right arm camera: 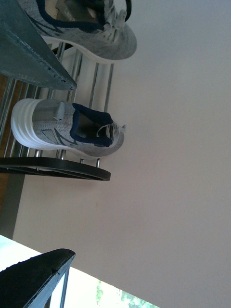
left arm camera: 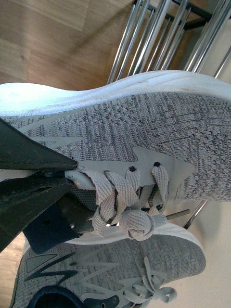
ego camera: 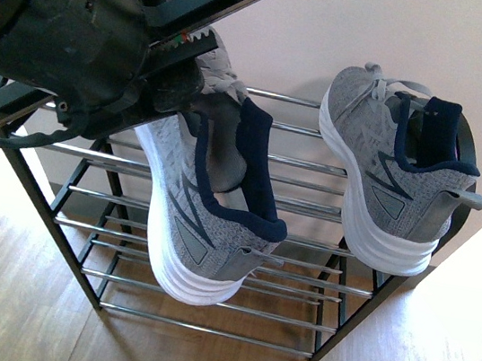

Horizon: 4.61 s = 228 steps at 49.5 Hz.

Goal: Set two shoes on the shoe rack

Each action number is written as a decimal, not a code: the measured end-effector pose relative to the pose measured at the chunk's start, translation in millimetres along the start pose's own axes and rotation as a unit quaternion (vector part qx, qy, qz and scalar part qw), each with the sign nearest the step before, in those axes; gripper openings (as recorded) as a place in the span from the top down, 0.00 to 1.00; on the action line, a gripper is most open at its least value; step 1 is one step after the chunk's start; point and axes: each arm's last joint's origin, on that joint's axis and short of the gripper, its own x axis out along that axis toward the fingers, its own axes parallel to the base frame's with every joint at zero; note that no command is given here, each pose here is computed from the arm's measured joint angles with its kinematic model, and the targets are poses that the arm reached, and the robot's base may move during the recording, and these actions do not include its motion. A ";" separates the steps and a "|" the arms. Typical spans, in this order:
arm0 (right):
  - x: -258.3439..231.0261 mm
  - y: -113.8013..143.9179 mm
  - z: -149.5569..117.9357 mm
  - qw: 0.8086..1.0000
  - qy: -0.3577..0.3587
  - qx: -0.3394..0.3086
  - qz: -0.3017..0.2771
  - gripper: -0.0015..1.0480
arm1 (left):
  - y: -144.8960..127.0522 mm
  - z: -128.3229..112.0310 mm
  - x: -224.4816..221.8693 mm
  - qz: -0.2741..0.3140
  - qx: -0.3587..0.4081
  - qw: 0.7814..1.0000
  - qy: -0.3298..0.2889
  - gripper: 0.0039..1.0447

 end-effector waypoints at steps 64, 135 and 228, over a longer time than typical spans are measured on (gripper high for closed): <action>0.0 0.0 0.0 1.000 0.000 0.000 0.000 0.09 | -37.3 26.4 87.3 -0.105 0.009 0.987 0.119 0.98; 0.0 0.0 0.0 1.000 0.000 0.000 0.000 0.09 | -68.4 74.8 46.0 -0.109 -0.001 0.988 0.110 0.09; 0.0 0.0 0.0 1.000 0.000 0.001 0.000 0.09 | 150.8 -31.5 -150.8 0.060 0.284 0.871 -0.397 0.99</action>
